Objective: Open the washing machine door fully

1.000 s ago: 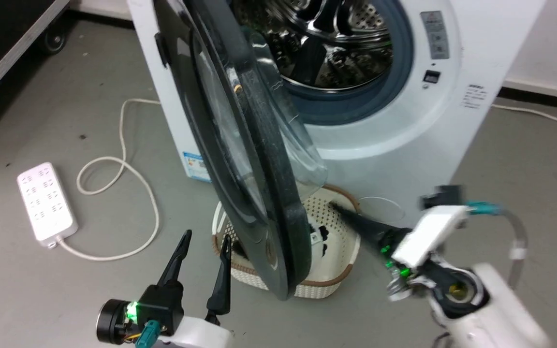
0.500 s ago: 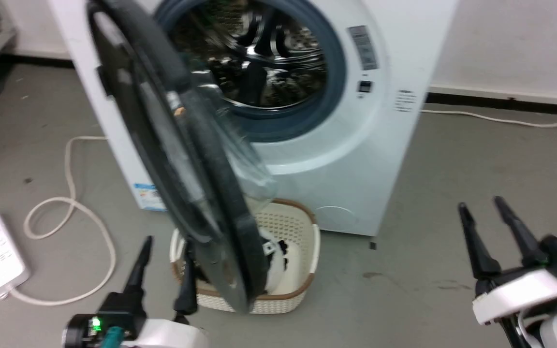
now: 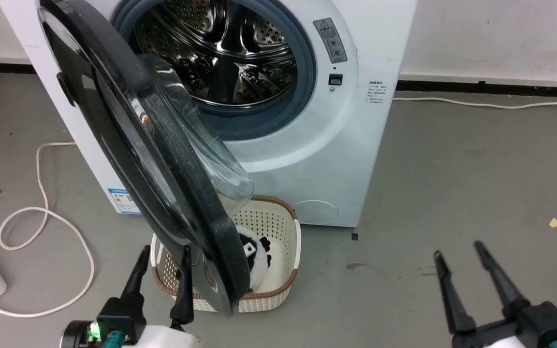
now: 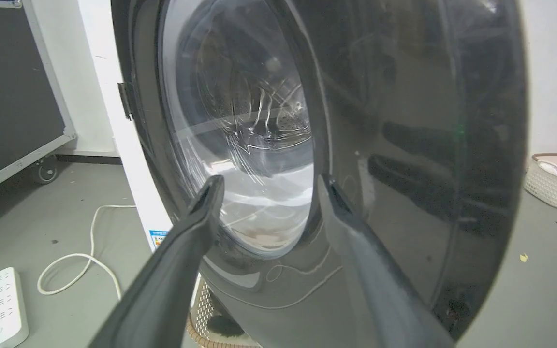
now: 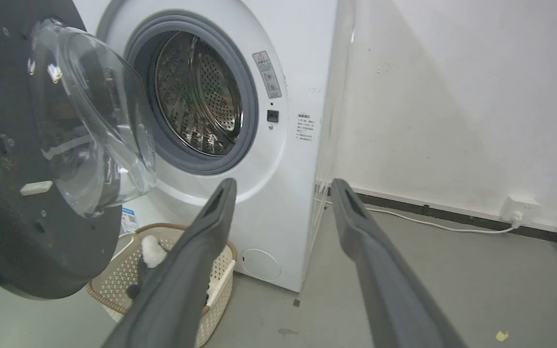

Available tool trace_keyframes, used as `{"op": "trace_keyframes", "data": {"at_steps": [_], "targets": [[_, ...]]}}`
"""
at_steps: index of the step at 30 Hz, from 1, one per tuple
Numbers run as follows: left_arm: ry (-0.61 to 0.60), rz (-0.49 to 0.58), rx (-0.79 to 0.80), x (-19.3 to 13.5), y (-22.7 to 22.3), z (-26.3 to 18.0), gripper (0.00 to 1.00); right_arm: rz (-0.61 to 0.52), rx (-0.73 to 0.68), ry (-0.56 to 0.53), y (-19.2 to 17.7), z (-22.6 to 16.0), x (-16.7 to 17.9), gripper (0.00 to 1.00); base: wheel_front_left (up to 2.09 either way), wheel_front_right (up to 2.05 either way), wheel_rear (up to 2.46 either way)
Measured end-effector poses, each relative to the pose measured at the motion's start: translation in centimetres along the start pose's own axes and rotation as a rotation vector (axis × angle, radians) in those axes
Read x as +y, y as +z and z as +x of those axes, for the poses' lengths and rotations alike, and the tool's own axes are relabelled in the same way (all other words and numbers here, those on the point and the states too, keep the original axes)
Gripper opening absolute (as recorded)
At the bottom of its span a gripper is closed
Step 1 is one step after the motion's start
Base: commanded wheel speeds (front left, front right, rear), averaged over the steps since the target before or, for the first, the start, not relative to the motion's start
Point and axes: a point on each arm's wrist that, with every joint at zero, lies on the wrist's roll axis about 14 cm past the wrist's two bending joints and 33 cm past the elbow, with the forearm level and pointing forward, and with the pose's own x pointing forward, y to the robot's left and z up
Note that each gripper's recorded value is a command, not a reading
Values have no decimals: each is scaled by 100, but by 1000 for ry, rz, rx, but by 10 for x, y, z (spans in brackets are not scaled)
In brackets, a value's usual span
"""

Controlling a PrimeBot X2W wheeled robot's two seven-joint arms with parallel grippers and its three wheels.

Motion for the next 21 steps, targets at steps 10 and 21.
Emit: {"op": "trace_keyframes", "data": {"at_steps": [10, 21], "targets": [[6, 11, 7, 2, -2, 0, 67, 56, -7, -23, 1, 0, -5, 100, 0, 0, 0], [35, -23, -69, 9, 22, 2, 0, 96, -27, -30, 6, -1, -5, 100, 0, 0, 0]]}}
